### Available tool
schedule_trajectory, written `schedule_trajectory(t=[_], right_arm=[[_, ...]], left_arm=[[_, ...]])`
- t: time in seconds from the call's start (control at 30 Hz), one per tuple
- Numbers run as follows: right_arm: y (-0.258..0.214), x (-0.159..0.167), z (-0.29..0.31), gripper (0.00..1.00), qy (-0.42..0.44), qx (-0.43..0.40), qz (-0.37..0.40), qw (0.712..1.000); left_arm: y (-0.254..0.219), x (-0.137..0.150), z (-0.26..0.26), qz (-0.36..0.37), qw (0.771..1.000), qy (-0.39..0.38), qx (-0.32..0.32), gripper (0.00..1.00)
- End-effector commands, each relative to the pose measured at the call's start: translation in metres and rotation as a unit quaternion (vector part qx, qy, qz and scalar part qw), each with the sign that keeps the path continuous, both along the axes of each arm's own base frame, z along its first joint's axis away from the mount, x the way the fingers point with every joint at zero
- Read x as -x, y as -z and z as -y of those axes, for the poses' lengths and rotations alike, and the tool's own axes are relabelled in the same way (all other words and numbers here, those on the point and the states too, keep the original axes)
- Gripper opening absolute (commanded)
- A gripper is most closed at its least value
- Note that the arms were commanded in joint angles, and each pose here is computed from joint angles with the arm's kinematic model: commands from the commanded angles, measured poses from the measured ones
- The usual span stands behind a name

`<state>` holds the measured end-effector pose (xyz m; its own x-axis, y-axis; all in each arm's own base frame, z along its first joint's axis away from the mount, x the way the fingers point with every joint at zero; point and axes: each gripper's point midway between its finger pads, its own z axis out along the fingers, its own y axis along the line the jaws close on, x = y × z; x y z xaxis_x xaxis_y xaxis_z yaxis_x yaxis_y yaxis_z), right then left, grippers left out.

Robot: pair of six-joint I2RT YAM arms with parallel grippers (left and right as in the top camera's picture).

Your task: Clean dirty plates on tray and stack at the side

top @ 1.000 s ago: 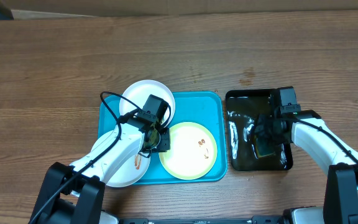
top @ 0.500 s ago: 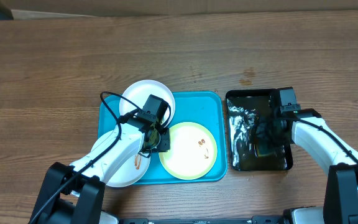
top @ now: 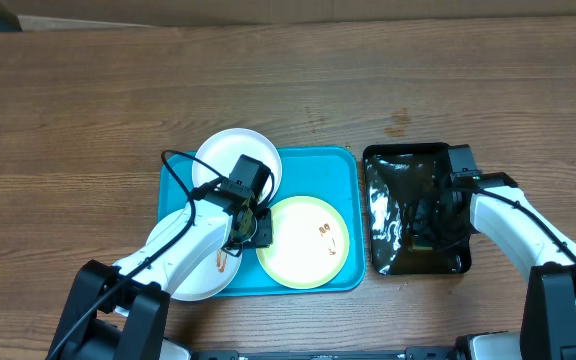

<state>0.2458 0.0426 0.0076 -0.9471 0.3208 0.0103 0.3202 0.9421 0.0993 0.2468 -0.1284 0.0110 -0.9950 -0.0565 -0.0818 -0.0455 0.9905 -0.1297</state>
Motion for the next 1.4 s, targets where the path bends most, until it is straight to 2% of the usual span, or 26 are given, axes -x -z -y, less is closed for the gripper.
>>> schedule_trajectory(t=[0.0, 0.07, 0.13, 0.27, 0.53, 0.67, 0.73, 1.1, 1.3, 1.37], right_arm=[[0.003, 0.005, -0.002, 0.24, 0.000, -0.002, -0.008, 1.000], [0.003, 0.005, -0.002, 0.04, 0.000, -0.004, -0.007, 1.000], [0.000, 0.002, -0.005, 0.04, -0.001, -0.012, -0.004, 1.000], [-0.024, -0.010, -0.008, 0.04, -0.004, -0.015, 0.000, 1.000], [-0.063, -0.015, -0.008, 0.04, -0.005, -0.015, -0.006, 1.000], [-0.060, -0.014, -0.004, 0.04, -0.016, -0.003, -0.005, 1.000], [-0.063, 0.000, -0.013, 0.04, -0.013, -0.029, -0.034, 0.999], [-0.068, 0.013, -0.024, 0.04, -0.023, -0.057, -0.058, 0.996], [-0.069, 0.016, -0.032, 0.04, -0.048, -0.081, -0.063, 0.994], [-0.067, 0.009, -0.026, 0.04, -0.050, -0.062, -0.047, 0.996]], left_arm=[[0.008, 0.006, -0.003, -0.006, 1.000, 0.000, -0.008, 0.36], [0.011, 0.007, -0.003, -0.004, 1.000, 0.000, -0.006, 0.34], [0.013, 0.007, -0.003, -0.002, 1.000, 0.000, -0.006, 0.30], [0.014, 0.006, -0.002, 0.003, 1.000, 0.000, -0.003, 0.04], [0.012, 0.001, 0.000, 0.011, 1.000, 0.000, 0.002, 0.04], [0.012, 0.000, 0.001, 0.013, 1.000, 0.000, 0.003, 0.04], [0.012, 0.000, 0.001, 0.013, 1.000, 0.000, 0.003, 0.04], [0.012, -0.001, 0.001, 0.015, 1.000, 0.000, 0.004, 0.04], [0.012, -0.001, 0.001, 0.015, 1.000, 0.000, 0.004, 0.04], [0.012, -0.001, 0.001, 0.016, 1.000, 0.000, 0.004, 0.04]])
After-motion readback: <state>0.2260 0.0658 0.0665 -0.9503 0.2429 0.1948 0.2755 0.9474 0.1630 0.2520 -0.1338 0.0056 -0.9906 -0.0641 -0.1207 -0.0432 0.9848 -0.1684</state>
